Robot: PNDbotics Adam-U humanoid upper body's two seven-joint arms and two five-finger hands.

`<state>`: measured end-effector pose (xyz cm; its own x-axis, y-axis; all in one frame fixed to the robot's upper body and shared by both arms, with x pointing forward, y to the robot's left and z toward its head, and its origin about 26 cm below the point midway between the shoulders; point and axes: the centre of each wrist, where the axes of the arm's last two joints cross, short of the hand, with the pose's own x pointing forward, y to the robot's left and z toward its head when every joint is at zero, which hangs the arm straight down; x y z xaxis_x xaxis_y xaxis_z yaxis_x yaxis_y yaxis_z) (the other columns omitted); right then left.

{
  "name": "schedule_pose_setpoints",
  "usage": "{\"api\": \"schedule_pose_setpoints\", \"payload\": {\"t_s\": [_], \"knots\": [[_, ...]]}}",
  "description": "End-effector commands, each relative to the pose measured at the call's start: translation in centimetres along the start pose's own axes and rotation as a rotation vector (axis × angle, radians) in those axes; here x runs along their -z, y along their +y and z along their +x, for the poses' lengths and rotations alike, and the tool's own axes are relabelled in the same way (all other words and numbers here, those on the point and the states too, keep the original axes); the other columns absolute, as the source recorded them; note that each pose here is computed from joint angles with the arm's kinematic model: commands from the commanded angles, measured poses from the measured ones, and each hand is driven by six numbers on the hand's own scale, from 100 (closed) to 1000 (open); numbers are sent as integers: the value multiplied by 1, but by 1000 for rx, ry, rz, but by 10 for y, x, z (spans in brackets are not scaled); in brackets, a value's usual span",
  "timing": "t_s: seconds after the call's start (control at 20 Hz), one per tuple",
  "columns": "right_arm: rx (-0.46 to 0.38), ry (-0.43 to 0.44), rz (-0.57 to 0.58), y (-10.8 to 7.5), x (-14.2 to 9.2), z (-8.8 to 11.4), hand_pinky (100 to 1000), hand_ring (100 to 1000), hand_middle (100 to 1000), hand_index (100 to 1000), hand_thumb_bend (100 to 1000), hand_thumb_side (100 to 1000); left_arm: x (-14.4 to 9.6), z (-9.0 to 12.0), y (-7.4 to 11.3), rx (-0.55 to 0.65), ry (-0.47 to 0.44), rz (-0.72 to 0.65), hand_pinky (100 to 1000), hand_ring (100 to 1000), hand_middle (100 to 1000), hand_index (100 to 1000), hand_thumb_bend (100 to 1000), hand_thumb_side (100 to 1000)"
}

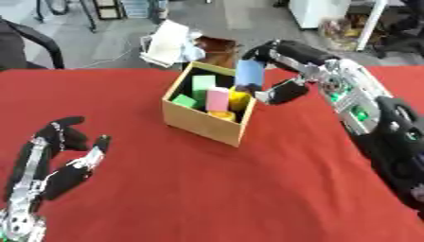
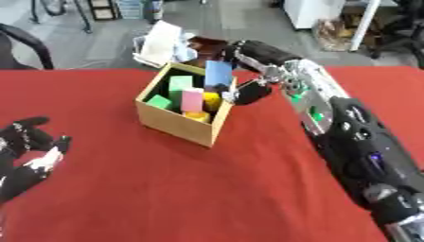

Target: Pick up objects on the table and place them in the box.

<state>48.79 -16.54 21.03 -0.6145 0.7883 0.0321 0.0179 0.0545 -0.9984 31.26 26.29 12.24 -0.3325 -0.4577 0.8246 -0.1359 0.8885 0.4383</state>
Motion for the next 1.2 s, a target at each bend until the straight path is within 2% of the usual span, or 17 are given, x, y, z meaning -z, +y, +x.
{"api": "schedule_pose_setpoints", "payload": {"t_s": [0.05,0.2,0.3,0.4,0.55,0.65,0.85,0.9,1.0,1.2], "knots": [[-57,5,-37,-3,7,0,786,764,773,918,217,422,4,9,2,-8,-36,2,641,508,491,776,469,384],[-81,-11,-69,-5,8,3,791,770,788,930,239,535,3,9,2,-8,-34,2,640,507,491,777,470,384],[-92,-31,-79,-9,7,7,798,780,802,939,237,580,3,8,2,-7,-33,2,640,507,491,777,470,384],[-97,-63,-79,-15,6,12,807,795,821,946,227,619,3,7,3,-5,-29,4,640,507,491,777,470,385],[-97,-123,-84,-27,1,21,816,810,845,951,220,632,2,6,4,-3,-24,10,640,507,491,776,470,384],[-90,-167,-114,-38,-7,27,823,824,873,953,208,607,1,5,5,0,-22,16,640,506,491,776,470,384],[-35,-226,-238,-59,-42,32,803,812,858,946,141,447,0,3,7,5,-14,29,640,507,492,776,472,384],[-7,-232,-273,-62,-54,33,790,802,845,942,108,393,0,3,7,6,-12,34,640,508,494,775,472,381],[65,-231,-346,-65,-81,33,765,784,817,927,100,332,-1,2,8,9,-16,46,642,517,506,778,473,379],[244,-169,-470,-54,-128,30,718,747,767,890,100,317,-5,1,9,10,-33,72,646,536,530,787,476,374]]}}
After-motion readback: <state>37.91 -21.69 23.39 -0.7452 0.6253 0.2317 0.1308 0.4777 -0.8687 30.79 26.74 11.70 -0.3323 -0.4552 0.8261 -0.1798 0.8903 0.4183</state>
